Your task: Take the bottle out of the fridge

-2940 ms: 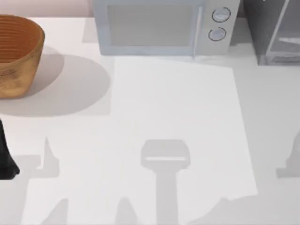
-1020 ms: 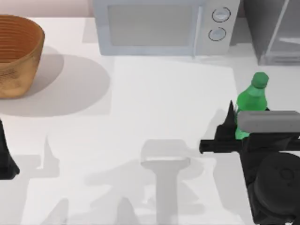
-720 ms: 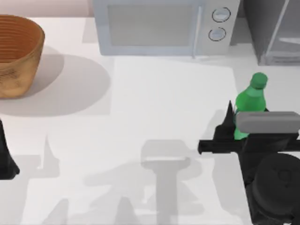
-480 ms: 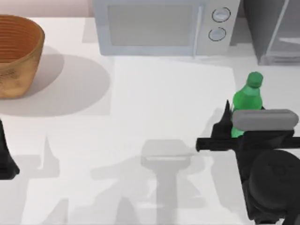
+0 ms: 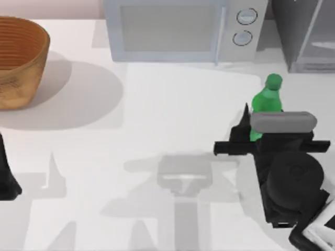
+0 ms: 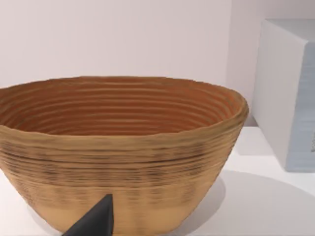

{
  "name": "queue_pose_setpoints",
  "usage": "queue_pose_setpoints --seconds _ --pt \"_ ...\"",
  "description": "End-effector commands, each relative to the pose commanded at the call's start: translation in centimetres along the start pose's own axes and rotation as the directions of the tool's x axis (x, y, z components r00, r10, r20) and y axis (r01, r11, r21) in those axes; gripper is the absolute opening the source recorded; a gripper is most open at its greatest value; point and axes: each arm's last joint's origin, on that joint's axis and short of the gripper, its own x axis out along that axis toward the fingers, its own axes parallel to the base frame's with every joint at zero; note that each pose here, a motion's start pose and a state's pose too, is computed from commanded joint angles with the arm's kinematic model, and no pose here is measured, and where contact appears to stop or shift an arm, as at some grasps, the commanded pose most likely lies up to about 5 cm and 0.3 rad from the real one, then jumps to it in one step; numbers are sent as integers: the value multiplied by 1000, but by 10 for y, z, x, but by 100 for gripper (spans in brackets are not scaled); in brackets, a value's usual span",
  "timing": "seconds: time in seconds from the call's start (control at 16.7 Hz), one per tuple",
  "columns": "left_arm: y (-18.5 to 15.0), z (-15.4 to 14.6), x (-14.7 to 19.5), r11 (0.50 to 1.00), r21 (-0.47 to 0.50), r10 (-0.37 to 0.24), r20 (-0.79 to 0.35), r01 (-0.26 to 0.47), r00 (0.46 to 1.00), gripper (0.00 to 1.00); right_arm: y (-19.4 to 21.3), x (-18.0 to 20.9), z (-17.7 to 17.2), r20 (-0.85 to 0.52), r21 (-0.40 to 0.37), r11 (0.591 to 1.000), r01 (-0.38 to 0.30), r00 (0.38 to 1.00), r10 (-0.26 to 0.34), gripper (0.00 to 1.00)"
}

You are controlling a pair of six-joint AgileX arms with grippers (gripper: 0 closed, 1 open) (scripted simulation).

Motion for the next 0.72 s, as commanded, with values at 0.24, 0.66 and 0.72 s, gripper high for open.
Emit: queue_pose_setpoints --seconds 0.24,0.66,0.72 --pt "0 0 0 1000 0 0 0 0 1000 100 0 1 0 1 1 1000 0 1000 0 0" --pt "0 0 0 1000 0 0 0 0 1000 100 0 1 0 1 1 1000 0 1000 0 53" --pt "0 0 0 1000 0 0 0 0 1000 100 0 1 0 1 1 1000 0 1000 0 60"
